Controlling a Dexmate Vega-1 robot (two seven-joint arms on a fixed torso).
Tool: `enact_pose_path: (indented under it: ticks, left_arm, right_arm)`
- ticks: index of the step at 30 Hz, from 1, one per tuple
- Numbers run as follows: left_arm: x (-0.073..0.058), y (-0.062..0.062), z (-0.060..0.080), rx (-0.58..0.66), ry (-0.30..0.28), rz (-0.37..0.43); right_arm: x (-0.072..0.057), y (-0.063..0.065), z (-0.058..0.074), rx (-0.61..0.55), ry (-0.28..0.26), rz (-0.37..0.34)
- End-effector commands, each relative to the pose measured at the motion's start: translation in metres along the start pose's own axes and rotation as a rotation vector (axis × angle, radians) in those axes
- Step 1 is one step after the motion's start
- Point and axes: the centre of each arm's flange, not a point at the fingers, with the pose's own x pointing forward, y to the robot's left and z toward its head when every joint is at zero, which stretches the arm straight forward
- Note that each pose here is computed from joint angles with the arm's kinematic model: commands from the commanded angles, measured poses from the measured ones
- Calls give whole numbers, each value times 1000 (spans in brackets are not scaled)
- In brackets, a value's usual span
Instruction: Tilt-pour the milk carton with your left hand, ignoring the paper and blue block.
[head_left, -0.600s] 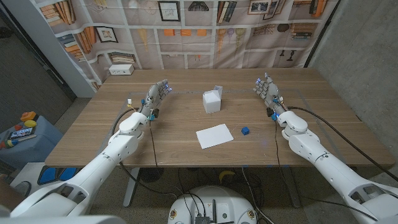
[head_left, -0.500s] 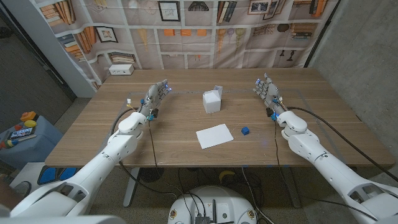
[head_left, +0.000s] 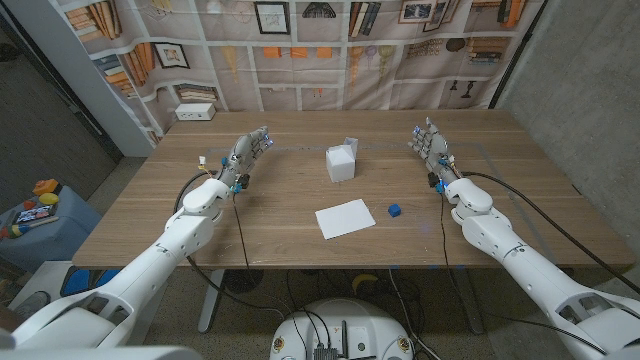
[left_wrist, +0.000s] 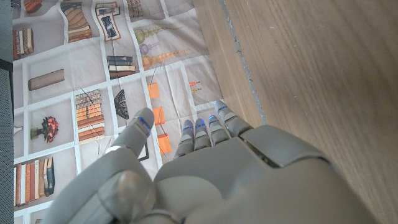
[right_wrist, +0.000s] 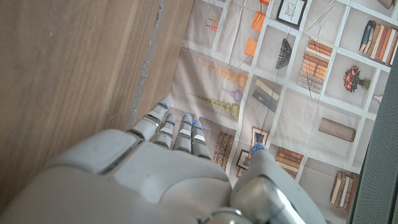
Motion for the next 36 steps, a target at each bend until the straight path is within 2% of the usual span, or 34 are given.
enact_pose_path:
  ticks: [1, 13, 21, 29, 36]
  left_arm:
    - [1, 6, 14, 73, -3, -68]
    - [3, 11, 26, 140, 1, -113]
    - [1, 4, 39, 210, 12, -160]
    - [0, -3, 43, 258, 22, -172]
    - [3, -13, 47, 312, 44, -232]
  right_arm:
    - [1, -4, 2, -6, -32, -18]
    - [-1, -5, -1, -3, -41, -25]
    - [1, -10, -6, 6, -36, -14]
    - [3, -15, -8, 11, -30, -11]
    - [6, -20, -10, 13, -32, -13]
